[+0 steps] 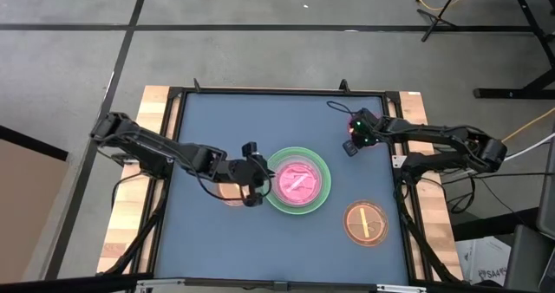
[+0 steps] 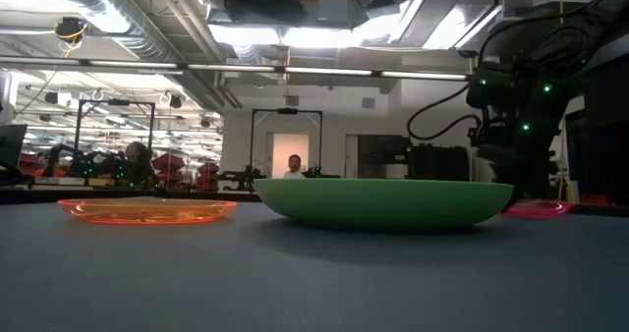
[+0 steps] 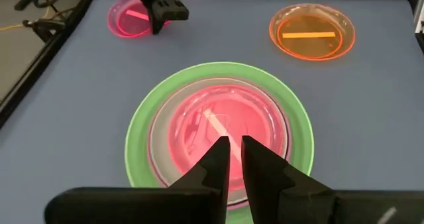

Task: Stack plastic plates
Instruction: Stack the light pink plate on top of the light pink plate

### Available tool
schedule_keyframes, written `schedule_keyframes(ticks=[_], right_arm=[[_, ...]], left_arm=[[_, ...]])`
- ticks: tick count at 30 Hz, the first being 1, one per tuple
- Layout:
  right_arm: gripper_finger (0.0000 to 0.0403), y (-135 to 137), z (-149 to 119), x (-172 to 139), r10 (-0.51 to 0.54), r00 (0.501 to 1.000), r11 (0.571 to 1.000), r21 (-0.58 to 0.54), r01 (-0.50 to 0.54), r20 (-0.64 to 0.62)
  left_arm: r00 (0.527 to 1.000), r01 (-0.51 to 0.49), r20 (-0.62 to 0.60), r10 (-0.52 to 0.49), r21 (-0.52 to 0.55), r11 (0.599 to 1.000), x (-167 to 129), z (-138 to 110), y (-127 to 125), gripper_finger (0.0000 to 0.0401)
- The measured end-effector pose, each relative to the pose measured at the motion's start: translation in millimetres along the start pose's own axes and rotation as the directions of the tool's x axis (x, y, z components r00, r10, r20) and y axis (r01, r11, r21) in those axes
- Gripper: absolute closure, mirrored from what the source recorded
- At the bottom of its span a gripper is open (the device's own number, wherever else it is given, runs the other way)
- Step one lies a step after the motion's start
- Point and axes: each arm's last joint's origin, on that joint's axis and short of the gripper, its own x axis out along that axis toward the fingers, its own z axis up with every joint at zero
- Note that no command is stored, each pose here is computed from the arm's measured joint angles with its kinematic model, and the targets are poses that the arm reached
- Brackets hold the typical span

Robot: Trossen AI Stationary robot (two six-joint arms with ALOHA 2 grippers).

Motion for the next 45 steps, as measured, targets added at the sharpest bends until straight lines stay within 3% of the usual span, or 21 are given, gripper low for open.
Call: schedule_keyframes(ticks=[15, 26, 37, 45], right_arm=[[0.0402, 11.0, 5.7, -0.8, 0.102, 0.993, 0.994, -0.037, -0.100, 0.063], [0.0403, 47.3, 7.7, -9.4, 0.223, 0.966, 0.961, -0.192, -0.197, 0.128], [0.0403, 95.3, 30.2, -47.3, 0.382, 0.900, 0.873, -0.401, -0.277, 0.210], [0.0403, 127.7, 29.2, -73.0, 0.494, 0.843, 0.776, -0.545, -0.317, 0.214]], left_arm=[[0.989, -0.046, -0.143, 0.045, -0.003, 0.999, -60.6, -13.0, 29.9, 0.0369], [0.962, -0.142, -0.254, 0.103, -0.139, 0.980, -49.2, -71.4, 39.4, 0.0369], [0.939, -0.232, -0.316, 0.136, -0.287, 0.929, -28.2, -120.8, 42.3, 0.0369], [0.953, -0.217, -0.277, 0.122, -0.344, 0.914, -23.3, -125.2, 41.2, 0.0369]])
